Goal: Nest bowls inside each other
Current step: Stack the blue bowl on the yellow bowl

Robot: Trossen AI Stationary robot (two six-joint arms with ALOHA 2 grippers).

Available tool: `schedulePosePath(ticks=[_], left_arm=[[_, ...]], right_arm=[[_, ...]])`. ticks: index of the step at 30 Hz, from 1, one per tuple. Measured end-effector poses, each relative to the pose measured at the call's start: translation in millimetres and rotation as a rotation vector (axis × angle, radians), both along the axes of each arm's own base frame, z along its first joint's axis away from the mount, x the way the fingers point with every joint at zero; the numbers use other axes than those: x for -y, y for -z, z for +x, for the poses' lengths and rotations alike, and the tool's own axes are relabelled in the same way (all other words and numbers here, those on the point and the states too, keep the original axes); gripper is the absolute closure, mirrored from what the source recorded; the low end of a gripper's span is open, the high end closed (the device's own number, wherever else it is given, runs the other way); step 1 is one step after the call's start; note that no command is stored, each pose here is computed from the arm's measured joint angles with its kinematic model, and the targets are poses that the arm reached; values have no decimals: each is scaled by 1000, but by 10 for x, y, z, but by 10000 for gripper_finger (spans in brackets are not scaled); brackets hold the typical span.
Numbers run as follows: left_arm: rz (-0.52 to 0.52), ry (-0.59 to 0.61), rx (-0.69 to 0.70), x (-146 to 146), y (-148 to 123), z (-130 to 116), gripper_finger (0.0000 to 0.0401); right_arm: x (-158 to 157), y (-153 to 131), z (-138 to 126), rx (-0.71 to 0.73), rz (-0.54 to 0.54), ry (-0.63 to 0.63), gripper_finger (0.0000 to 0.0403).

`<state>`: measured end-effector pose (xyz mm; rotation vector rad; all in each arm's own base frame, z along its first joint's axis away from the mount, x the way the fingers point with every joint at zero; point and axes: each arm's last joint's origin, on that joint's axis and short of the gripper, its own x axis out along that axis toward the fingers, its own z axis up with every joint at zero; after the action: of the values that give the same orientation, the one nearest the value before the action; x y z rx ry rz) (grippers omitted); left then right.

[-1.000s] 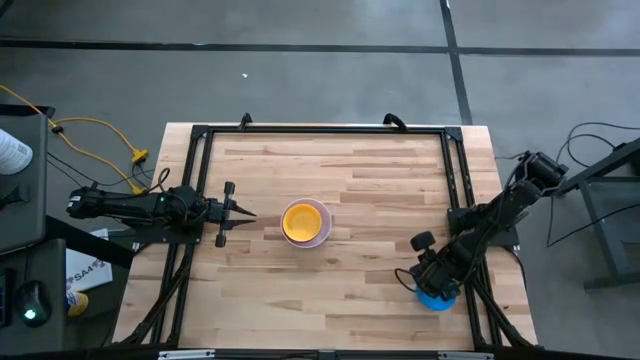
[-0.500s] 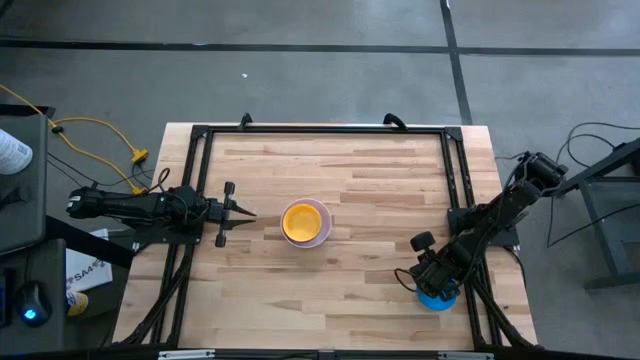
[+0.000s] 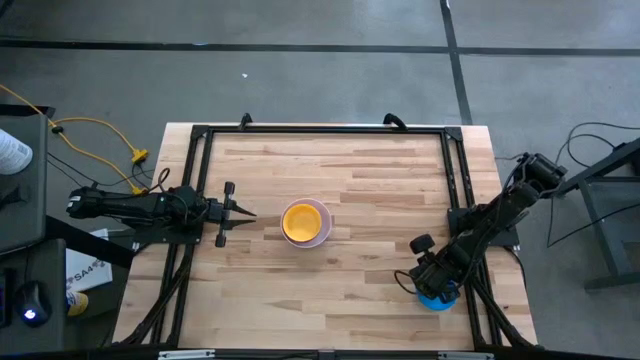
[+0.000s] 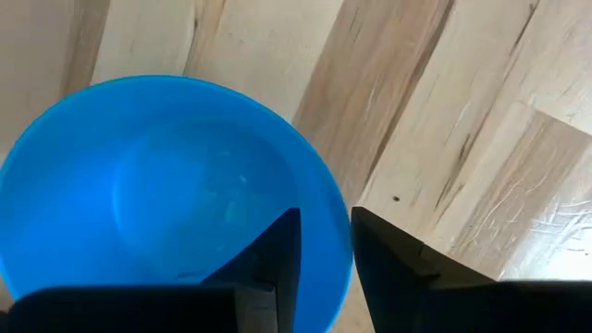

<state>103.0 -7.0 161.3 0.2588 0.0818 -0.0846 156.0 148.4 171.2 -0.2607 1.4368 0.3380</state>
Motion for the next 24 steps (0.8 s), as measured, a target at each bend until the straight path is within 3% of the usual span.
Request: schedulePosePath(ticks=[24], left_arm=[[0,0,0,0,0,0,336]], right_arm=[[30,1,15,2,-18,2,322]])
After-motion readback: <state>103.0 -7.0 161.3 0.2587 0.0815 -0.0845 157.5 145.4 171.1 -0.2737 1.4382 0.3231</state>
